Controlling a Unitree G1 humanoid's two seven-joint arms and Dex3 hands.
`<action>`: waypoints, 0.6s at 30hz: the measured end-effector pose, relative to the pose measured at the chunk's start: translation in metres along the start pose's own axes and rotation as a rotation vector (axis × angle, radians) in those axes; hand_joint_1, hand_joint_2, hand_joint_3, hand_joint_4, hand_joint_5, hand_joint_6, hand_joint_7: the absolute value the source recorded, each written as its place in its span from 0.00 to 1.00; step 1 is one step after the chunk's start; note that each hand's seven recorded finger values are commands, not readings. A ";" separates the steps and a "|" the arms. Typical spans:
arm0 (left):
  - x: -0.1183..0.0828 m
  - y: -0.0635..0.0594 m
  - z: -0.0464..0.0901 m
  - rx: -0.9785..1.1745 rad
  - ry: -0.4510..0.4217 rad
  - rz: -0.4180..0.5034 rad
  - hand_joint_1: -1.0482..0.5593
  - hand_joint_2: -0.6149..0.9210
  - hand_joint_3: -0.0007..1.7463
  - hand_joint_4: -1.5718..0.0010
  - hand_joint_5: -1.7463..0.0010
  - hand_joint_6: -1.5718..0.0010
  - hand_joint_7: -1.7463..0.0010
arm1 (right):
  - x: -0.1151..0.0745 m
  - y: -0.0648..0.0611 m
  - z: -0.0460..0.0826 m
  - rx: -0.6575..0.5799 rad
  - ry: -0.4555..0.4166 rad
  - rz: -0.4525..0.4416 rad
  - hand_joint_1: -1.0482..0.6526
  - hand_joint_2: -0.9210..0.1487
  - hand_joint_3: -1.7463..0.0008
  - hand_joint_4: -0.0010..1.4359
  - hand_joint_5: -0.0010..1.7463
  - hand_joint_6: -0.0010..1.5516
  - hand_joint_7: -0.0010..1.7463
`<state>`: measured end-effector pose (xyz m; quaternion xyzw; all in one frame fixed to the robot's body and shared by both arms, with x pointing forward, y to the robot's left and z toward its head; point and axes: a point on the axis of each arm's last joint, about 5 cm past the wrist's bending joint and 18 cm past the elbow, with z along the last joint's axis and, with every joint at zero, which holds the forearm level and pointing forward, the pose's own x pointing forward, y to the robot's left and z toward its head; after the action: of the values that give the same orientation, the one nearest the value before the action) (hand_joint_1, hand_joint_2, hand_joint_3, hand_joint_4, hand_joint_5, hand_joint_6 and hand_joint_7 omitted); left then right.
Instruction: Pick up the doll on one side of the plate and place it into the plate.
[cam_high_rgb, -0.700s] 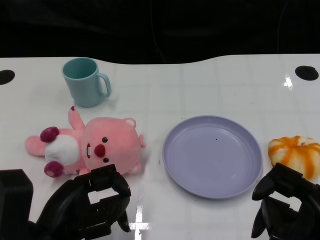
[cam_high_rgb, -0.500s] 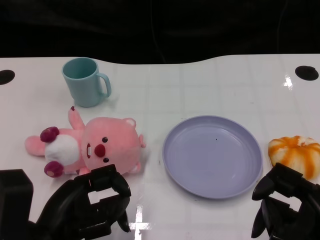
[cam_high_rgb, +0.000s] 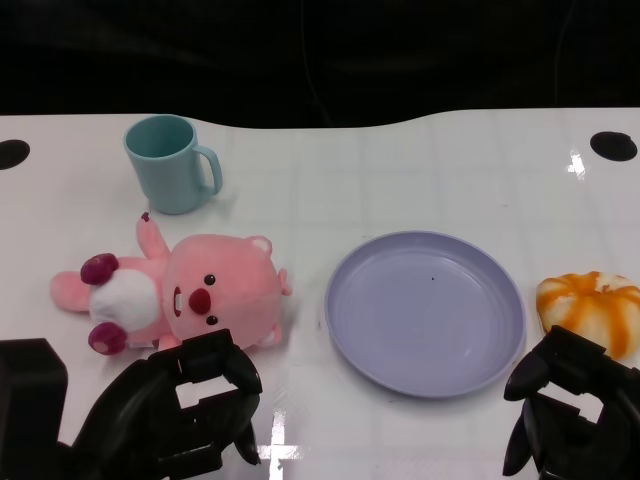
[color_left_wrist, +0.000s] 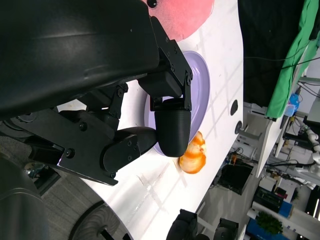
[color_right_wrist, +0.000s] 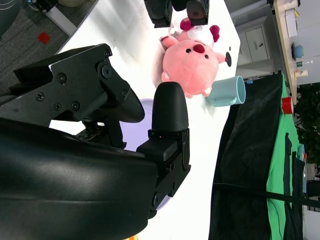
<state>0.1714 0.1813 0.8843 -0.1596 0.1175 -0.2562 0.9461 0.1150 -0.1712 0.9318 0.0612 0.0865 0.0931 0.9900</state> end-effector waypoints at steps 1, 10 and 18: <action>0.000 0.000 0.000 0.000 0.000 0.000 0.40 0.86 0.47 0.55 0.00 0.55 0.20 | 0.000 0.000 0.000 0.000 0.000 0.000 0.57 0.20 0.30 0.44 1.00 0.27 1.00; 0.000 0.000 0.000 0.000 0.000 0.000 0.40 0.87 0.45 0.55 0.00 0.55 0.20 | 0.000 0.000 0.000 -0.003 0.000 -0.001 0.57 0.20 0.30 0.45 1.00 0.28 1.00; 0.000 0.000 0.000 -0.001 -0.002 0.001 0.41 0.87 0.46 0.55 0.00 0.55 0.20 | 0.000 0.000 0.000 -0.003 -0.002 -0.002 0.57 0.20 0.30 0.45 1.00 0.28 1.00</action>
<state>0.1714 0.1818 0.8844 -0.1604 0.1169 -0.2553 0.9463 0.1150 -0.1708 0.9323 0.0596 0.0855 0.0923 0.9903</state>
